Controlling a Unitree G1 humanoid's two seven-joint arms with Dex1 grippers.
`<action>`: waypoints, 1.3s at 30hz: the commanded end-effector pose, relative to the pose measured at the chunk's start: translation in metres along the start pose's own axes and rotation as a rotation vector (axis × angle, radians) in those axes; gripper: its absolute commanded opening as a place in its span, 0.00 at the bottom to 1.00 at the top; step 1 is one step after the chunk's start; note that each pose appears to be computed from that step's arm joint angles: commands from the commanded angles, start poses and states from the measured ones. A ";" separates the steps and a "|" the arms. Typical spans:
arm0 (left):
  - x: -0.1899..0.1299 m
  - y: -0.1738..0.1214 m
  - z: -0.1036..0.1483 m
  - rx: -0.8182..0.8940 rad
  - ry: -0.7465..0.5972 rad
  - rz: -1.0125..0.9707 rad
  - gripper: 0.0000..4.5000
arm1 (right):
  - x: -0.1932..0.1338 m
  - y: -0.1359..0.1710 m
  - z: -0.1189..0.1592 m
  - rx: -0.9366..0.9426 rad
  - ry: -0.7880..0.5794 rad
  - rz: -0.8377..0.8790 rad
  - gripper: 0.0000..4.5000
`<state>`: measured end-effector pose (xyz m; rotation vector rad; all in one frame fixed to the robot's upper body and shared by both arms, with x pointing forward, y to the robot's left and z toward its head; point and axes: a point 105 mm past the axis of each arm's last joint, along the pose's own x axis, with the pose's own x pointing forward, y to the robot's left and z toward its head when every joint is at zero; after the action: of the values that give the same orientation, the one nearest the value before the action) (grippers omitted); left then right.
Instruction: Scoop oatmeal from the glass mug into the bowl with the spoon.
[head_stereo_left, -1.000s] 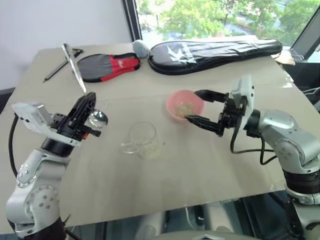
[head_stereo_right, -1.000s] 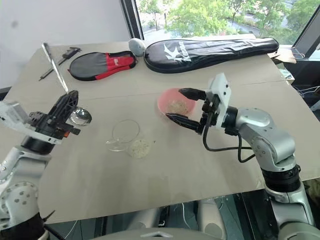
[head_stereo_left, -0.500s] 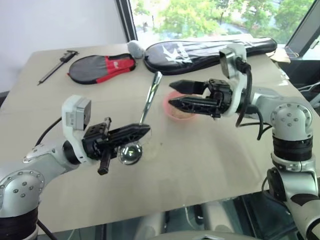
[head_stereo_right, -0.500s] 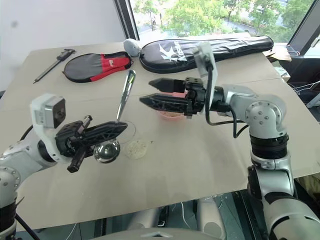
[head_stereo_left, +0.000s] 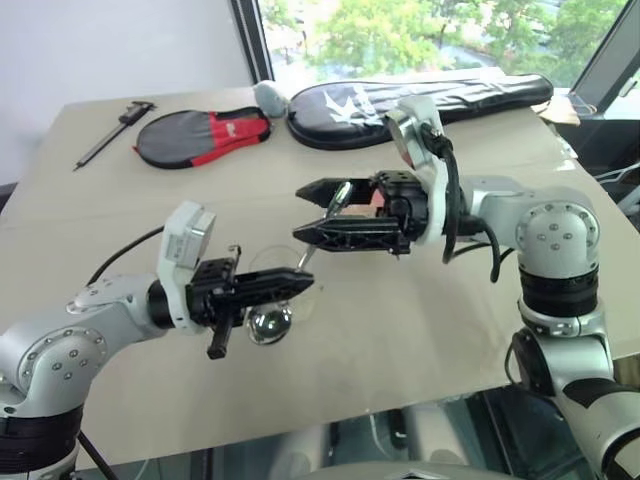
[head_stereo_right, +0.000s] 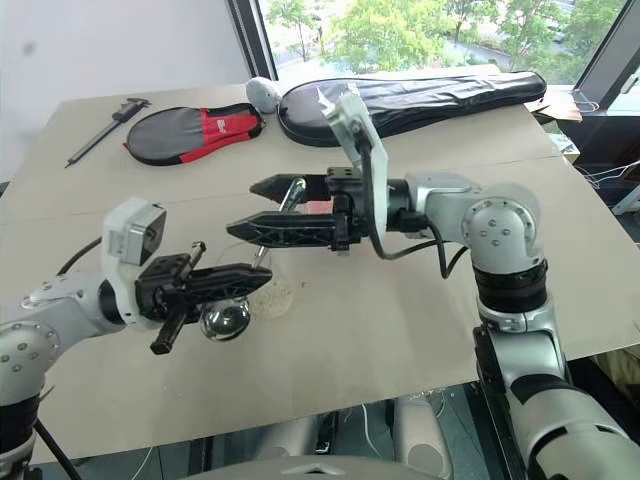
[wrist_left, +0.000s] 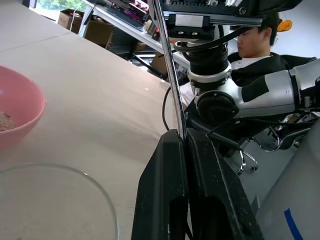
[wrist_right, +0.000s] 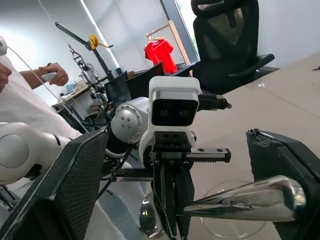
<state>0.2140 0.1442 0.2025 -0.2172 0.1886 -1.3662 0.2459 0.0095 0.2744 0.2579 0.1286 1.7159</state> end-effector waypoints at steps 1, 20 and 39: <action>0.002 -0.002 0.003 0.037 0.007 -0.017 0.00 | 0.002 0.011 0.005 -0.043 0.005 0.032 0.84; 0.000 0.019 0.017 0.119 -0.094 0.118 0.00 | -0.002 -0.006 -0.004 -0.027 0.047 -0.056 0.03; -0.028 -0.017 0.053 0.174 -0.255 0.262 0.49 | -0.037 -0.017 0.030 0.226 -0.142 -0.093 0.00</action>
<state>0.2147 0.1731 0.2501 -0.2315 -0.0823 -1.0612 0.2827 -0.0244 0.2814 0.5303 0.2680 1.5371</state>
